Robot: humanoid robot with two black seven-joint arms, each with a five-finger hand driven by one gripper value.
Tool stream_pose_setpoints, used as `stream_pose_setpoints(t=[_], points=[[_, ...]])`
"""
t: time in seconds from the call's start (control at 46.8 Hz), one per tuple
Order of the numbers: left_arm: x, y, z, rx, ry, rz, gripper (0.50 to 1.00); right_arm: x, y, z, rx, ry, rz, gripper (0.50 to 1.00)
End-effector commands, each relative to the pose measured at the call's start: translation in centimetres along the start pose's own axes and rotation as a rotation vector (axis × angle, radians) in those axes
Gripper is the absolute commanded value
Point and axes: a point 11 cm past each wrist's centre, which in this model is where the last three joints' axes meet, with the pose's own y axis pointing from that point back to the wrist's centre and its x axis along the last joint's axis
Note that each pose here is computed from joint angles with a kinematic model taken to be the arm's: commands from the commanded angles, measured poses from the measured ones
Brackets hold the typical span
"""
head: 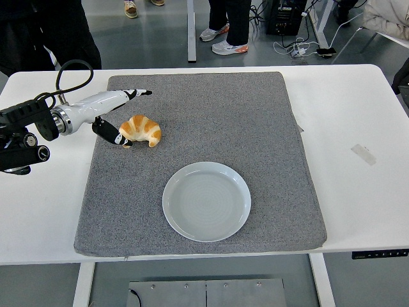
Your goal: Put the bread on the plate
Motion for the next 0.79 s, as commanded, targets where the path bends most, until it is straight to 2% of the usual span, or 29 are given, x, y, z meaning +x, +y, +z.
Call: stream_pose_setpoints(t=[0.0,0.321,0.769], points=[[-0.2,0.1,-0.3,0.006,-0.022,0.005,0.987,0.0,0.0,0.0,0.002,0.0,0.0,1.0],[-0.9,-0.4,-0.9,0.021,-0.053,0.021,0.986,0.0,0.0,0.0,0.0,0.0,0.0,1.0],[-2.7,-2.5,-1.0,0.03,-0.083,0.016,0.969,0.0,0.0,0.0,0.0,0.0,0.0,1.0]])
